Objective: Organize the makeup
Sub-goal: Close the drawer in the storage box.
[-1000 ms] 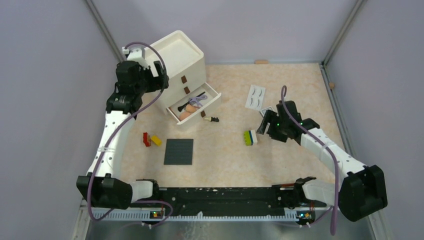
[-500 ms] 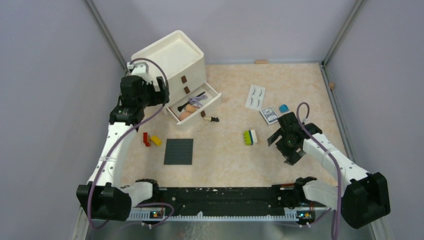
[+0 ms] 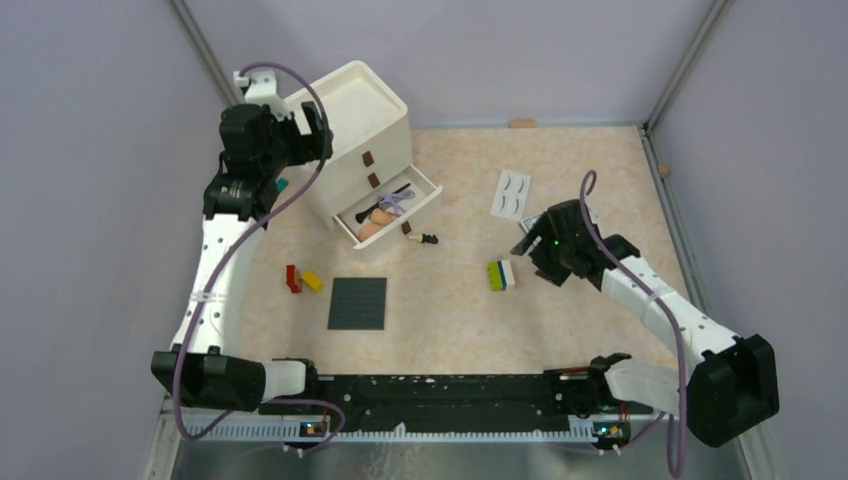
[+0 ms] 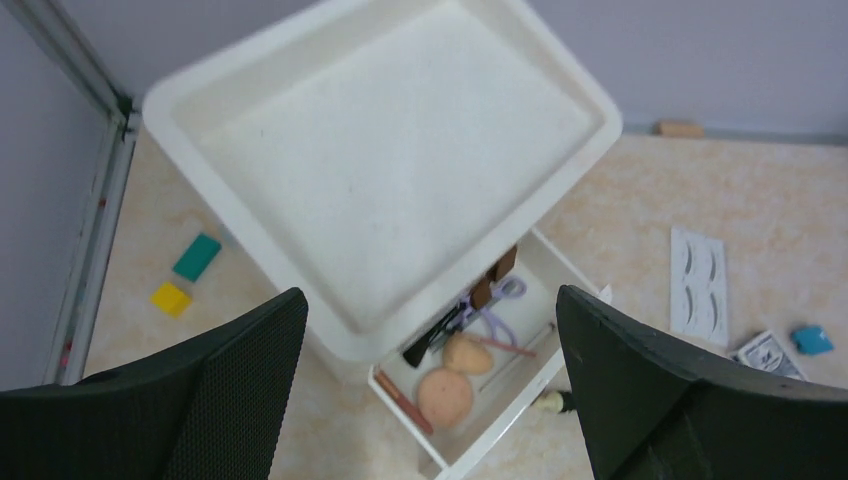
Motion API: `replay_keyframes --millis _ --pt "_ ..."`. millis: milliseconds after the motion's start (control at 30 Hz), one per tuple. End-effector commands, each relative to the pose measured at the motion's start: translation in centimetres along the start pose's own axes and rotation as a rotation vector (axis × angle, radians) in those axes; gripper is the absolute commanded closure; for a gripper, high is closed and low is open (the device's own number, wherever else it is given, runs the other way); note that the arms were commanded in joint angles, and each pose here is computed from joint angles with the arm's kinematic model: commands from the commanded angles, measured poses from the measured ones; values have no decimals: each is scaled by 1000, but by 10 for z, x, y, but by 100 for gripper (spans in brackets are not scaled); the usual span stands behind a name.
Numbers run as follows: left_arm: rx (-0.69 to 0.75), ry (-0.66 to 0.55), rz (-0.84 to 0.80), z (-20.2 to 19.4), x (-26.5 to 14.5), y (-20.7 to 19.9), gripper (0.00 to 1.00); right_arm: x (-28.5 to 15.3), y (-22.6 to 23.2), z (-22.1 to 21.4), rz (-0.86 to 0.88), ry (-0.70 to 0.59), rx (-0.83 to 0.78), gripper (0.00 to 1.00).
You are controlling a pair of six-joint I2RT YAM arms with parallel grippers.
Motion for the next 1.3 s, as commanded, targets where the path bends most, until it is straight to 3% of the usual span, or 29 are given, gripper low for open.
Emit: replay_keyframes --millis 0,200,333,533,933,1100,1267 --pt "-5 -126 -43 63 11 -14 1 -8 101 25 317 -80 -126 32" --pt "57 -212 45 93 42 2 1 10 161 -18 394 24 -287 40" --pt "112 -195 108 94 64 17 1 26 176 -49 411 64 -366 43" --pt "10 -99 217 68 76 63 1 43 179 -79 396 123 -463 46" --pt "-41 -31 342 17 72 89 11 59 186 -93 404 153 -451 47" --pt "-53 13 345 2 88 92 20 63 185 -94 399 156 -445 47" --pt "-61 27 362 -6 90 96 36 69 187 -90 396 123 -438 47"
Point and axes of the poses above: each gripper's point midway between its finger pads, its own x axis out along the fingers, its own y axis along the line the jaws close on, z = x × y, the point moved 1 cm from there along -x, back along the fingers, and after that the axes turned 2 degrees about x, right-handed, at the moved point
